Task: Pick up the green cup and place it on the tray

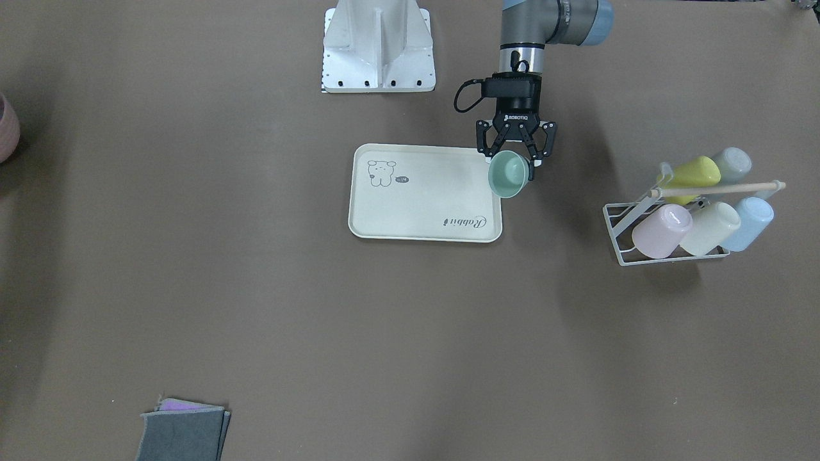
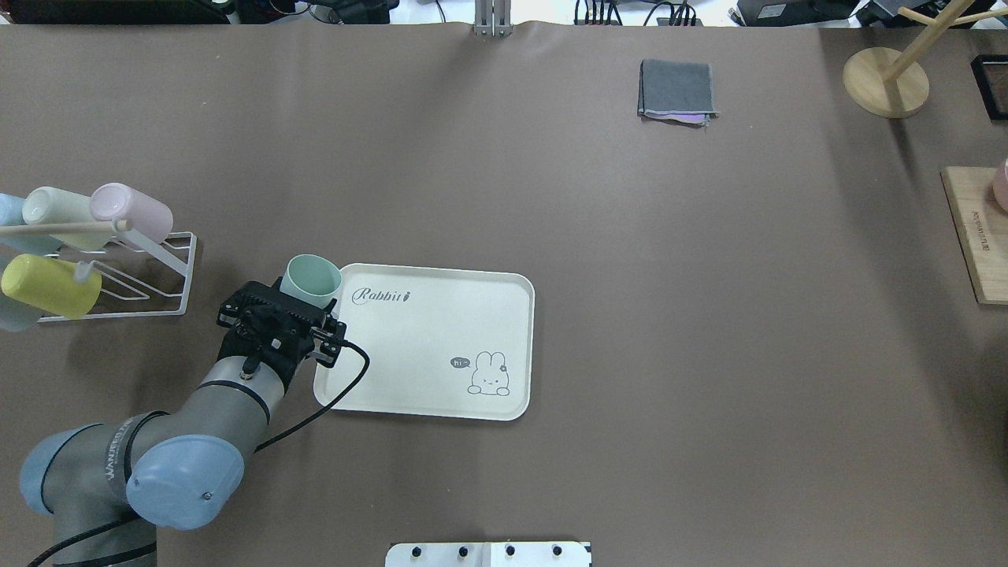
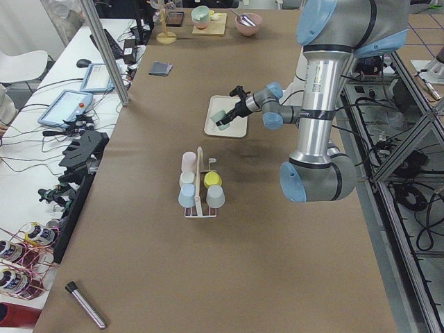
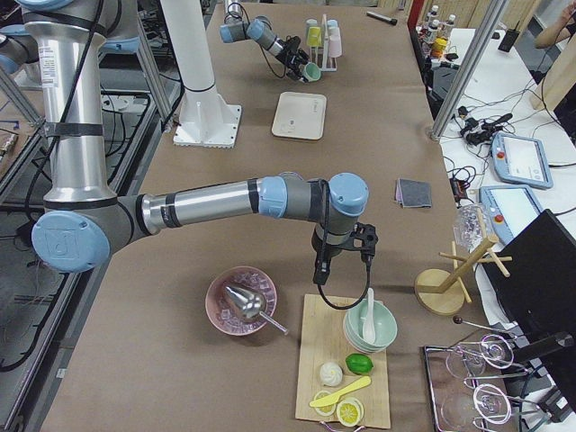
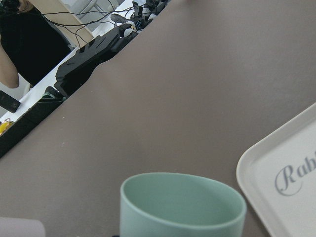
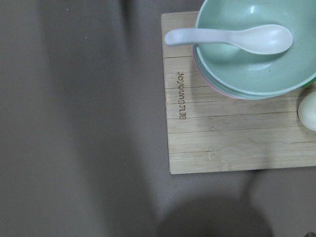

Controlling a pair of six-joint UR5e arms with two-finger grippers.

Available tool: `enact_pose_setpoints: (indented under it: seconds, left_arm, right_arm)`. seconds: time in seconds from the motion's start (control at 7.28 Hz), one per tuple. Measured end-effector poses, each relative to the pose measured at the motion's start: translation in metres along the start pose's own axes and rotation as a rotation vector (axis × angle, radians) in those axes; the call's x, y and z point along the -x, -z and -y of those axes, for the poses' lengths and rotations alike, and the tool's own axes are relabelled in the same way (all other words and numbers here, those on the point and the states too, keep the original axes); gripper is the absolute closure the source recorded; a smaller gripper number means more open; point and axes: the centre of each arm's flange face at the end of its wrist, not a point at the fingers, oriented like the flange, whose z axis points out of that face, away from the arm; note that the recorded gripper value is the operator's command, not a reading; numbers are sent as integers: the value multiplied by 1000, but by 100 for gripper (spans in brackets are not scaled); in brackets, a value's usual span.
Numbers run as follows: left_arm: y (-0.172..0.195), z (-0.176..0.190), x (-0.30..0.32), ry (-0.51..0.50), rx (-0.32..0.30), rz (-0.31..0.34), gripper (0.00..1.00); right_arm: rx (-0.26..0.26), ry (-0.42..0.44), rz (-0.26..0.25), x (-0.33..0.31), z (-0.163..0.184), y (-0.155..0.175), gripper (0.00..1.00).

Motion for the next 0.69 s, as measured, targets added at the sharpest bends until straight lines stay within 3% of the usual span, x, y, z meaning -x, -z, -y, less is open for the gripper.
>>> enact_pose_setpoints:
  seconds: [0.69]
  left_arm:
    - [-3, 12, -23, 67, -35, -43, 77]
  right_arm:
    - [1, -1, -14, -2, 0, -1, 0]
